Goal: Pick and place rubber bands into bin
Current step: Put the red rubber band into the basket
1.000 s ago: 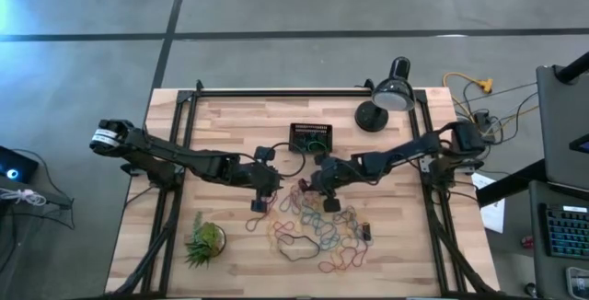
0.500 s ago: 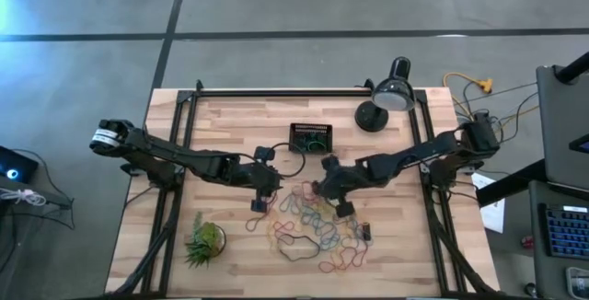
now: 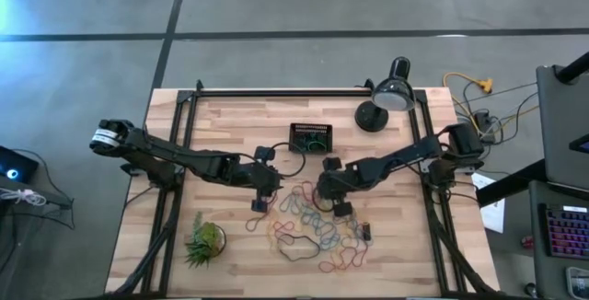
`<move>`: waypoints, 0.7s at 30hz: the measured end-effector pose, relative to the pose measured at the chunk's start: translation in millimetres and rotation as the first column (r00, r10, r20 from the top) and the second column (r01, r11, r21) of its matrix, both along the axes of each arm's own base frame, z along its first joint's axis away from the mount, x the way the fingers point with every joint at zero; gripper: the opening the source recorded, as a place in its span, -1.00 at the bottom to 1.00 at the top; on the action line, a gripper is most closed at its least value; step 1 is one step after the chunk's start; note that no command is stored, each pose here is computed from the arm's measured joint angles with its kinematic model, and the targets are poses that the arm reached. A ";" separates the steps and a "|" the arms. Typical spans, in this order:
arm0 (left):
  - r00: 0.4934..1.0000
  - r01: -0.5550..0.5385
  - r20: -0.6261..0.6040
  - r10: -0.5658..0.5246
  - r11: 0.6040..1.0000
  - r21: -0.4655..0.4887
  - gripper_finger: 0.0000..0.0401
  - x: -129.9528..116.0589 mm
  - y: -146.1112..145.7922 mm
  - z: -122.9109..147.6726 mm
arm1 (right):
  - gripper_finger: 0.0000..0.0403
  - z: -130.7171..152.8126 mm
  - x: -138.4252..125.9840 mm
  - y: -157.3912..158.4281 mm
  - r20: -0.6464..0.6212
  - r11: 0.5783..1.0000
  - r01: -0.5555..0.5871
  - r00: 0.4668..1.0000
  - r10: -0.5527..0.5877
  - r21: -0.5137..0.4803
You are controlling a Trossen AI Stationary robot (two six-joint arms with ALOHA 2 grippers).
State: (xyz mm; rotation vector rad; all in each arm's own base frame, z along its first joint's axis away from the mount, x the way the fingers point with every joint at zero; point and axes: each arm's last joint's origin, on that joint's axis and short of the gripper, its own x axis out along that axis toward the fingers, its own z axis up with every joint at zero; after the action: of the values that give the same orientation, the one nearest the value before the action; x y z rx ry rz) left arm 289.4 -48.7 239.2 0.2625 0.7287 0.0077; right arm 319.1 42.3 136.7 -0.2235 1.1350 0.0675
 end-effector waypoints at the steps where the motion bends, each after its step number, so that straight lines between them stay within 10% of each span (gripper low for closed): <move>1: 1.000 0.000 0.000 0.000 1.000 0.000 -0.55 0.0 0.0 0.0 | -0.80 -0.1 0.0 -0.7 0.000 1.000 0.004 1.000 -0.004 0.001; 21: 1.000 0.001 -0.004 -0.001 1.000 0.001 -0.55 -0.5 0.1 -1.1 | -0.53 -3.0 -6.9 -5.4 -0.071 0.999 0.049 0.996 -0.050 -0.022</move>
State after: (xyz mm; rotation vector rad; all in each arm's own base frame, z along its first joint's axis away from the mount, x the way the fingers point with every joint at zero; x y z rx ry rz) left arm 288.9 -48.6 238.1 0.2635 0.7325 0.0070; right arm 312.1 36.8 133.8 -0.2124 1.2123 0.0199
